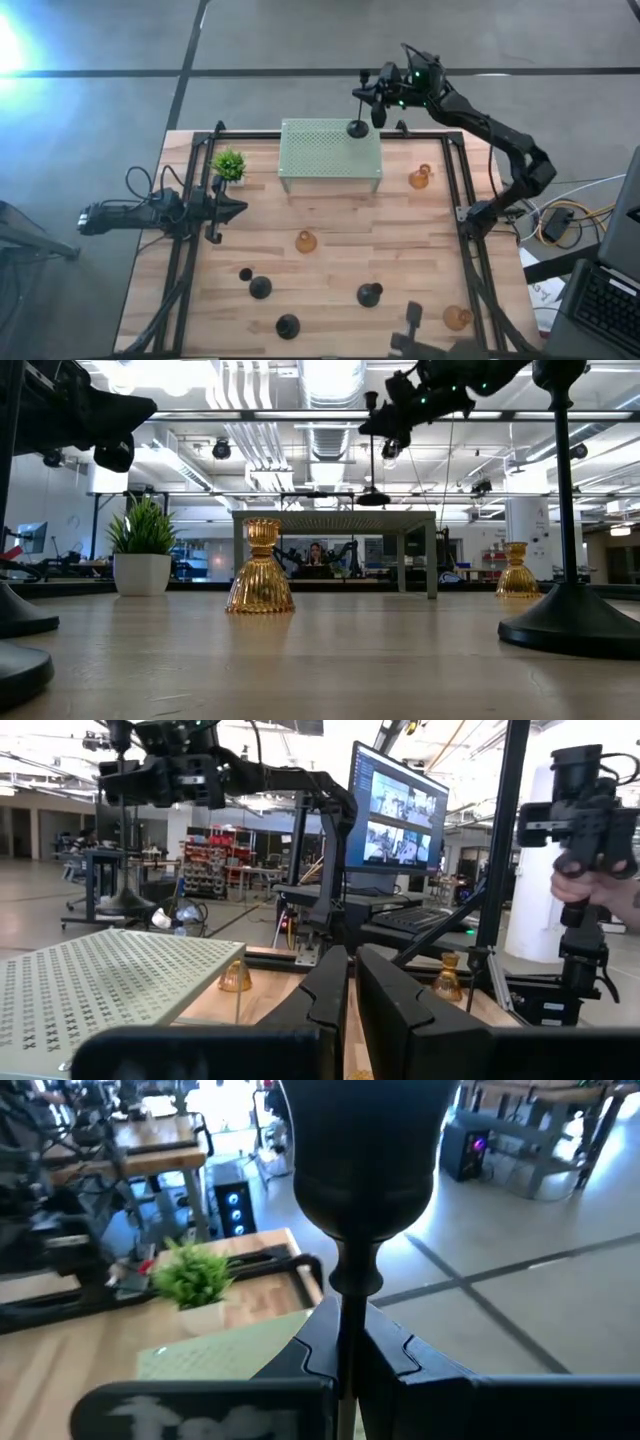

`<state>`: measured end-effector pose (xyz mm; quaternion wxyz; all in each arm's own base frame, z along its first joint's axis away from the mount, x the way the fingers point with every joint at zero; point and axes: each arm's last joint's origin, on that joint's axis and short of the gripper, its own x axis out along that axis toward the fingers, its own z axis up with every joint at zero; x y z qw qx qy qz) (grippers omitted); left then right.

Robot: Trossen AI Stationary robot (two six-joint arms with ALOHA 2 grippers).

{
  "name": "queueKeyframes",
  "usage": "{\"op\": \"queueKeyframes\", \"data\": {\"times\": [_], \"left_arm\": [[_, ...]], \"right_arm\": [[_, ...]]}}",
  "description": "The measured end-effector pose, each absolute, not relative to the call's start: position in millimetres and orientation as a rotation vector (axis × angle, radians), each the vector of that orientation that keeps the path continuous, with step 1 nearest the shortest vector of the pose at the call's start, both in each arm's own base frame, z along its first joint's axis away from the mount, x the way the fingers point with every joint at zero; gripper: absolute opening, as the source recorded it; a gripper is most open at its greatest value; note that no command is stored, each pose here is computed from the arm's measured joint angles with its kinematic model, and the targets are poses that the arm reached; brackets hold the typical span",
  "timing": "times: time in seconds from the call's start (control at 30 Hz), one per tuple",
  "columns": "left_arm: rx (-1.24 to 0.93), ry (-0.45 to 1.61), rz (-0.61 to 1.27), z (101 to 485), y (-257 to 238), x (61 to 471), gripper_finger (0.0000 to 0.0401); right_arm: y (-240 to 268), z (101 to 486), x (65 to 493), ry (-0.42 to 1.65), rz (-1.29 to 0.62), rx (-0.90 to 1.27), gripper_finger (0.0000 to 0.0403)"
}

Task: Pick & Place candle stick holders
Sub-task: Put the black candle holder on the top right of the shelf

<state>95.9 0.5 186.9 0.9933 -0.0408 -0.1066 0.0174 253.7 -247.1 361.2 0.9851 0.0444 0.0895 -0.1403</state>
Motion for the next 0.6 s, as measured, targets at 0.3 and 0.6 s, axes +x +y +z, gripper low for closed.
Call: {"op": "queueKeyframes", "data": {"times": [0.3,0.6], "left_arm": [[-0.086,-0.213,0.034,186.8,0.5,95.9,0.0028],[-0.095,-0.213,0.033,186.8,0.5,95.9,0.0028]], "right_arm": [[-267.2,340.5,251.8,0.145,-0.354,0.039,0.0008],[-273.0,321.8,242.8,0.188,-0.404,0.053,0.0008]]}}
